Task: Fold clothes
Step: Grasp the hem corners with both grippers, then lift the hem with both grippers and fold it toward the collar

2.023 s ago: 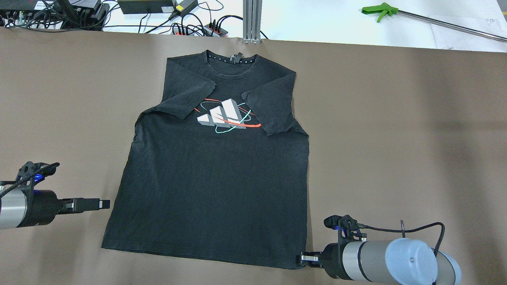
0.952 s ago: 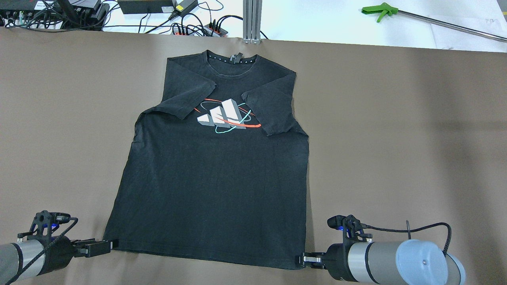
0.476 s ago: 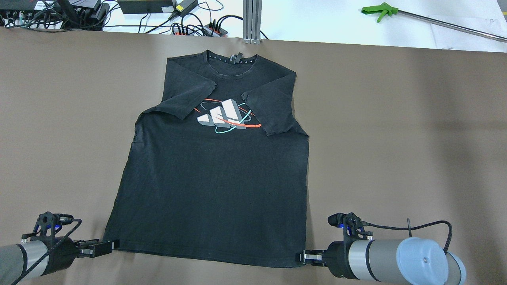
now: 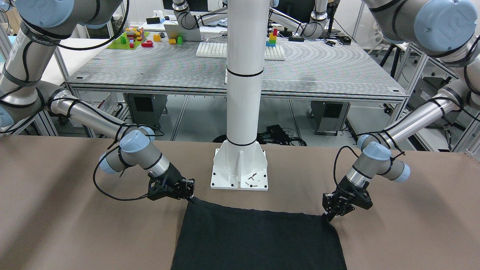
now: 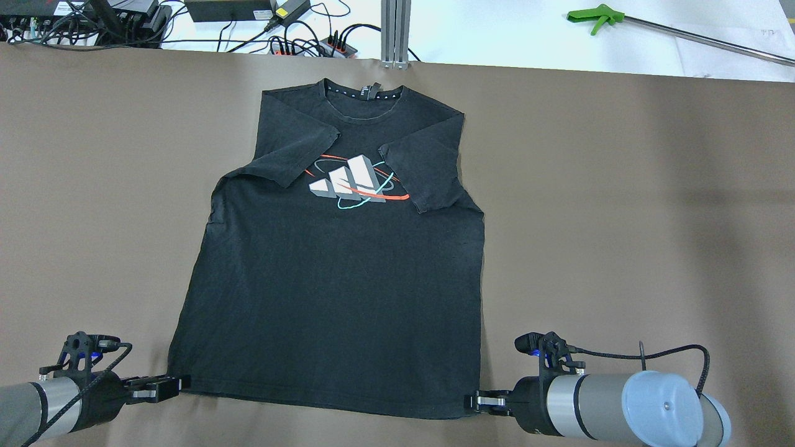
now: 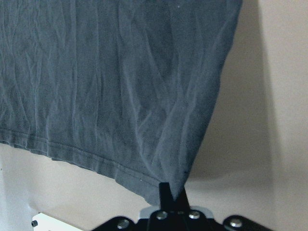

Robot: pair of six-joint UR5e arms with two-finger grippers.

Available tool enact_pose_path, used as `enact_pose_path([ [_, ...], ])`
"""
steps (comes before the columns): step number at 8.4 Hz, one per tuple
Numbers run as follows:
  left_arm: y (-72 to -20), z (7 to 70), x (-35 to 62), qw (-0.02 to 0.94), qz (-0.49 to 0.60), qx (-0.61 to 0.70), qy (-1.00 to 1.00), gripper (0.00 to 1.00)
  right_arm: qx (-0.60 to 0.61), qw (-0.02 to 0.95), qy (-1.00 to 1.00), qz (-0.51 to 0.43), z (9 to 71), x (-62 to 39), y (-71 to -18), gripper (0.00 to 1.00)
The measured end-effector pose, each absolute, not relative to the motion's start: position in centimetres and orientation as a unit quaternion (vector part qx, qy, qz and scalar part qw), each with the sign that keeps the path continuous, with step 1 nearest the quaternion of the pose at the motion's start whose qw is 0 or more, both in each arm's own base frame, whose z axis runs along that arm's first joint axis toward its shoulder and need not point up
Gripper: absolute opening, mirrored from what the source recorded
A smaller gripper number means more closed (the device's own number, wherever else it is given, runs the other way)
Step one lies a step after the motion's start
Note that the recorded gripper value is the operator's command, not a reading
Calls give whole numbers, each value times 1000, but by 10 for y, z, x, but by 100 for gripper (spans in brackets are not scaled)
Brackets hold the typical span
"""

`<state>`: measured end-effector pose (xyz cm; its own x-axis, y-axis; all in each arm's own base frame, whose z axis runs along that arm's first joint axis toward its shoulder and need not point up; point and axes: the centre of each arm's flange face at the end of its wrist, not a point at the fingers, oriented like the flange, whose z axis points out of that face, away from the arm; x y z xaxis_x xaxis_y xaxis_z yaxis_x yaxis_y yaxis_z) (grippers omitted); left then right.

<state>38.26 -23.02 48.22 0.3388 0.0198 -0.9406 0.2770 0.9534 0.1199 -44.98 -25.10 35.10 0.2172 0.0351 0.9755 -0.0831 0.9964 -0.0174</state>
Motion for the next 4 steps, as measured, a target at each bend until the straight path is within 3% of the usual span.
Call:
enact_pose_path([
  [4,-233,480,381,808,-77,122,571,0,19,779,-626,38,350,-450,-251,0],
])
